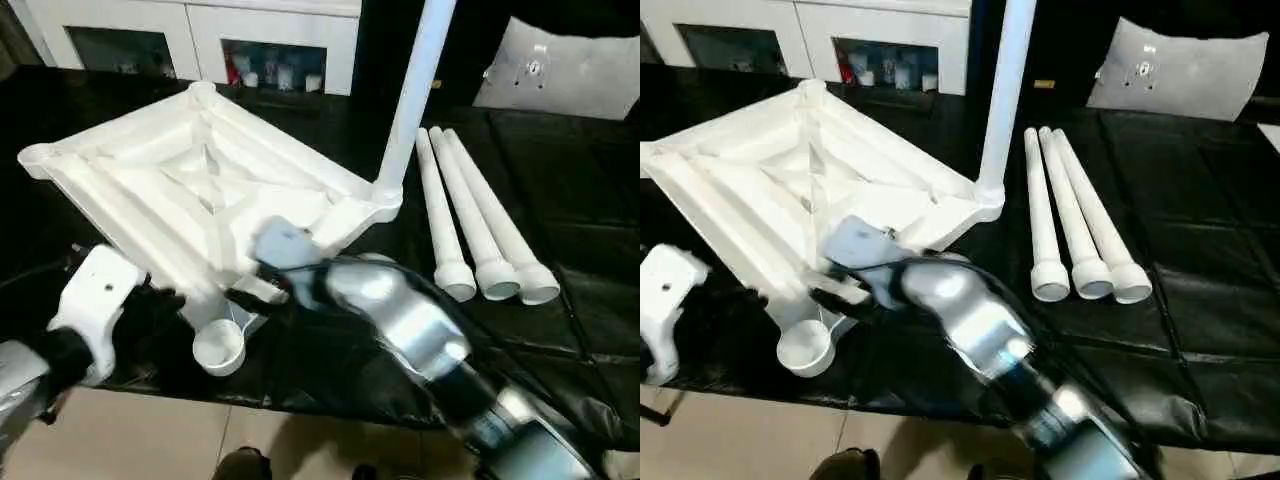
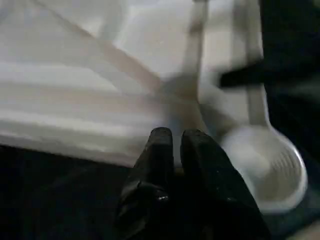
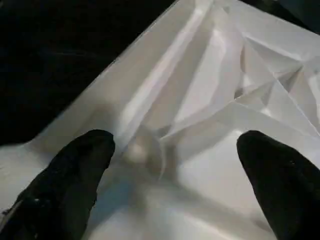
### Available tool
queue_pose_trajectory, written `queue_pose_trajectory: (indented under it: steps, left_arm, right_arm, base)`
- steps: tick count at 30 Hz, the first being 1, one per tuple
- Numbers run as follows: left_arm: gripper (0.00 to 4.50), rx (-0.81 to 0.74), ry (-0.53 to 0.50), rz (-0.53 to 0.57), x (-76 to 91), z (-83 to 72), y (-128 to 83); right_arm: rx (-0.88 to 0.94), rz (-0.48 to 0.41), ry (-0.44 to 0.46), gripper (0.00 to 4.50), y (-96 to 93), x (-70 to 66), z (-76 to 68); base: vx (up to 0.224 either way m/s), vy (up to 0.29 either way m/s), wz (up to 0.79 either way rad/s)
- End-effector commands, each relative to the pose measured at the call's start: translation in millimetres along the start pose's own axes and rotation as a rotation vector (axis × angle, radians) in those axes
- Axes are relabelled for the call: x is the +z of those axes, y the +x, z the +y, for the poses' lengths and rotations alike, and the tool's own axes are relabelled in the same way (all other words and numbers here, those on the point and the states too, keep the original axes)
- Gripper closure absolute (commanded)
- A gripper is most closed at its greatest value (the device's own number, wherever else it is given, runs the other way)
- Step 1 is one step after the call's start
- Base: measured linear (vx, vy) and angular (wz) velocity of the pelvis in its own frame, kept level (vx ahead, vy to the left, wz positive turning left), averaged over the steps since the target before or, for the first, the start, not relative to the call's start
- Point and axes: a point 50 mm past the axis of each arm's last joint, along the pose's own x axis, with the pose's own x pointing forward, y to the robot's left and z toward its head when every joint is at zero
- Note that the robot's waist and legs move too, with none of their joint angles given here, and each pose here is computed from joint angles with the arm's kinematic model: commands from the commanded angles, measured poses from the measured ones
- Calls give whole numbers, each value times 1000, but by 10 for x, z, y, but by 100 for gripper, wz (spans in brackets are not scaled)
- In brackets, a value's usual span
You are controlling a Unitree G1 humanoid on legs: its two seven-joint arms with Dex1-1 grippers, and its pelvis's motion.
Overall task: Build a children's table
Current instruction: Rotate table base
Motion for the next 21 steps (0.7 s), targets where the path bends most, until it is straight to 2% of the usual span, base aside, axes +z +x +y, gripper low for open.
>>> queue_pose_trajectory:
  steps: [1, 3, 8, 12, 14, 15, 18, 19, 20, 21]
  left_arm:
    - [361, -24, 4, 21, 1, -22, -43]
    - [341, -52, 4, 42, -14, -51, -62]
    - [341, -105, 11, 73, -39, -127, -64]
    - [341, -123, 29, 81, -34, -143, -59]
    - [341, -102, 23, 85, -41, -108, -41]
    - [341, -101, 23, 85, -41, -108, -40]
    - [341, -124, 34, 128, -87, -126, -25]
    - [341, -135, 45, 151, -111, -136, -26]
    - [341, -157, 43, 179, -143, -152, -28]
    - [341, -163, 36, 183, -150, -157, -28]
  right_arm:
    - [4, 42, -41, 0, 57, -57, 1]
    - [28, 72, -87, 0, 94, -77, 26]
    - [72, 142, -155, 0, 97, -205, 47]
    - [31, 179, -172, 0, -31, -319, -87]
    - [-15, 154, -124, 0, -155, -321, -203]
    - [-16, 153, -123, 0, -158, -321, -205]
    - [-40, 113, -87, 0, -317, -326, -273]
    - [-55, 77, -69, 0, -386, -308, -301]
    - [-87, 37, -14, 0, -539, -292, -348]
    - [-95, 30, -2, 0, -585, -292, -358]
  base:
    - [0, 0, 0]
    - [0, 0, 0]
    - [0, 0, 0]
    - [0, 0, 0]
    - [0, 0, 0]
    - [0, 0, 0]
    - [0, 0, 0]
    - [0, 0, 0]
    - [0, 0, 0]
    - [0, 0, 0]
